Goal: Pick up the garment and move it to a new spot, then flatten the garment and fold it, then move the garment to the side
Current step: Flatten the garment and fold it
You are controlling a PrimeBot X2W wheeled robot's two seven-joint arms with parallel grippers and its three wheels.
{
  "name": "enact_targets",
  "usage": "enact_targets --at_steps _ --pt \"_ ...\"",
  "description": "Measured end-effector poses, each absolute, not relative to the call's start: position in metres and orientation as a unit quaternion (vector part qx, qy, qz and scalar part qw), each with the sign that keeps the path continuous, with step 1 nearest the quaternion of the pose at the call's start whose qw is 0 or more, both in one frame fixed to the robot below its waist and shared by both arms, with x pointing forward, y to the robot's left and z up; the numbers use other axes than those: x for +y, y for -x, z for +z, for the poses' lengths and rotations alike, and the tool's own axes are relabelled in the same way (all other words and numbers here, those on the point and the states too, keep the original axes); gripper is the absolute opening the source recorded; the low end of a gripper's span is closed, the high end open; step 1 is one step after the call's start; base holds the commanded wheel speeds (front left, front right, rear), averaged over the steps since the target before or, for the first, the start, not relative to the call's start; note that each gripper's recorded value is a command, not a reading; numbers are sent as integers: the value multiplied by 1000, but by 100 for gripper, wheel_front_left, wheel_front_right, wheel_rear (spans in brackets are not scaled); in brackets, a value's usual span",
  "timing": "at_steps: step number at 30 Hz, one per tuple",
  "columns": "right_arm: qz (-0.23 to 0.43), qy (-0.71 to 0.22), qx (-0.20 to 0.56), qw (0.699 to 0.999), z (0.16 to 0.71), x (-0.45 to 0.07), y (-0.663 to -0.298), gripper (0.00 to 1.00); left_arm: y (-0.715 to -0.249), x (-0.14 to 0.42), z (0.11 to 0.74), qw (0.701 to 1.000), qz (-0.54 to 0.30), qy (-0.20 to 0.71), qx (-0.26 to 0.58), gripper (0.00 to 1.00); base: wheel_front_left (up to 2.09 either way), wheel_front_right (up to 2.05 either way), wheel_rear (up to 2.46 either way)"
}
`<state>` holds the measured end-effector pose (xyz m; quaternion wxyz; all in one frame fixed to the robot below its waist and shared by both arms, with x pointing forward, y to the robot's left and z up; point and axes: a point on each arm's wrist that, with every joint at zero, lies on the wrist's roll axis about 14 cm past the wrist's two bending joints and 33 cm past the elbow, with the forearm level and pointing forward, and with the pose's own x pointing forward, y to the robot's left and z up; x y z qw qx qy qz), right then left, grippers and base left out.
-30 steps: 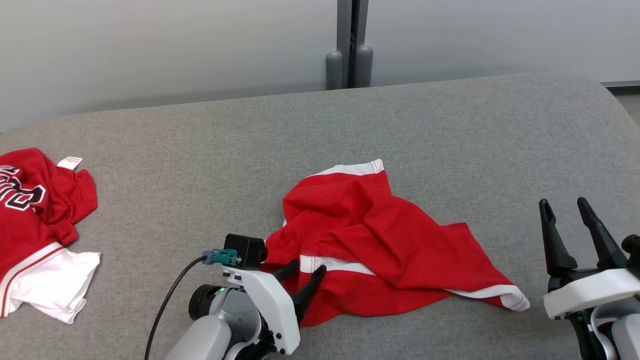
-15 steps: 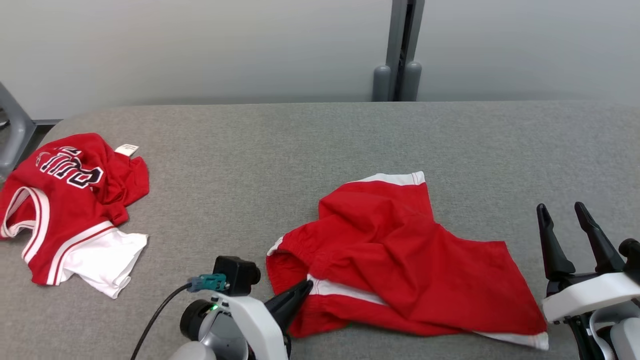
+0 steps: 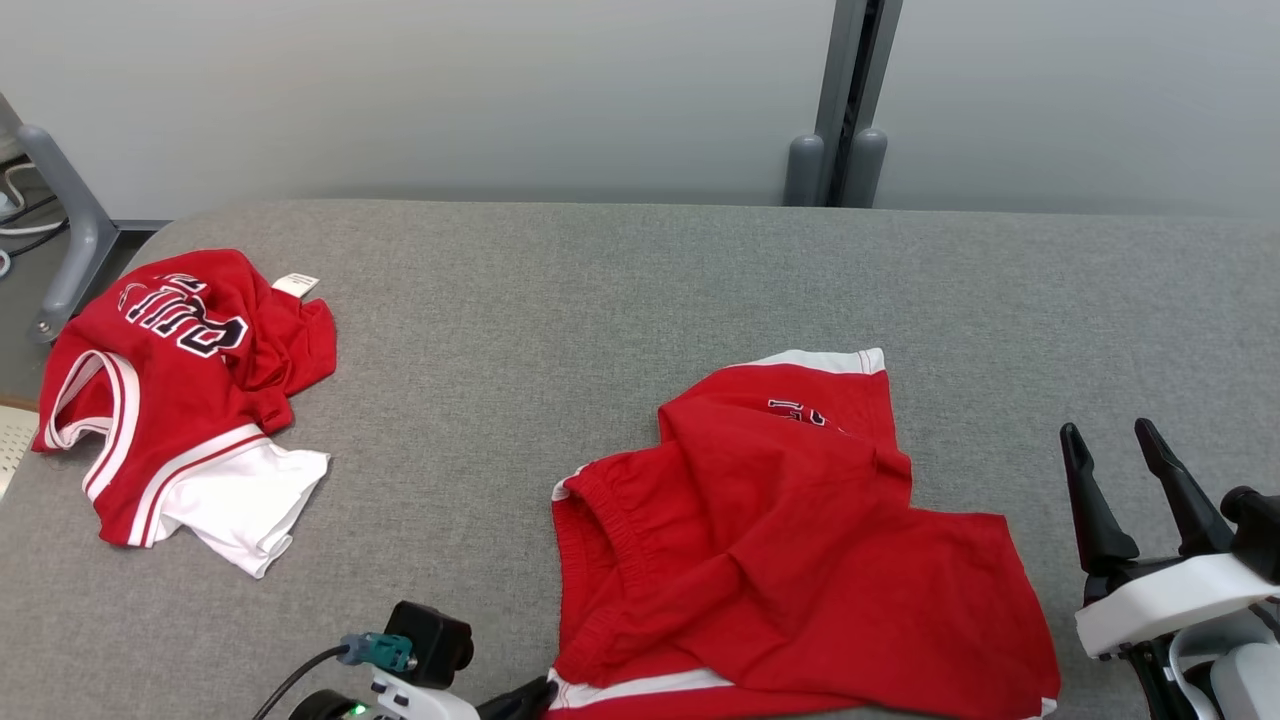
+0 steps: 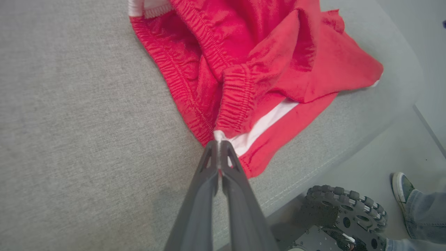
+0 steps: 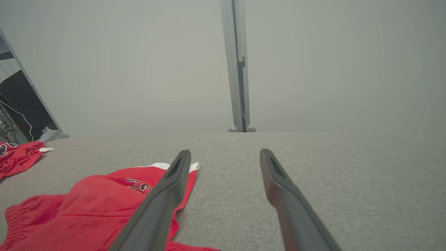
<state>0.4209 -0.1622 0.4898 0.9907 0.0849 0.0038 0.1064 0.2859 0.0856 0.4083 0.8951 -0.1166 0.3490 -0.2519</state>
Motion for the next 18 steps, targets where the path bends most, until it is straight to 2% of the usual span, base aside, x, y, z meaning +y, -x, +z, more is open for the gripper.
enact_targets --at_steps 2,3,4,5,10,13,18 --pt "105 -86 6 991 489 -164 -420 100 -281 86 405 892 -249 120 358 0 0 0 0" --pt "104 -86 6 991 489 -164 -419 100 -281 85 404 892 -249 122 358 8 0 0 0" --pt "104 -86 7 991 489 -165 -418 100 -281 84 406 893 -248 127 354 78 0 0 0" --pt "103 -85 7 991 489 -165 -417 100 -282 83 408 894 -246 135 349 100 0 0 0" --pt "101 -84 5 991 491 -168 -413 100 -296 81 430 910 -236 171 295 100 0 0 0" --pt "99 -83 2 992 493 -169 -408 100 -317 104 454 940 -197 168 222 100 0 0 0" --pt "93 -86 17 992 483 -173 -392 100 -339 133 492 973 -138 150 108 100 0 0 0"
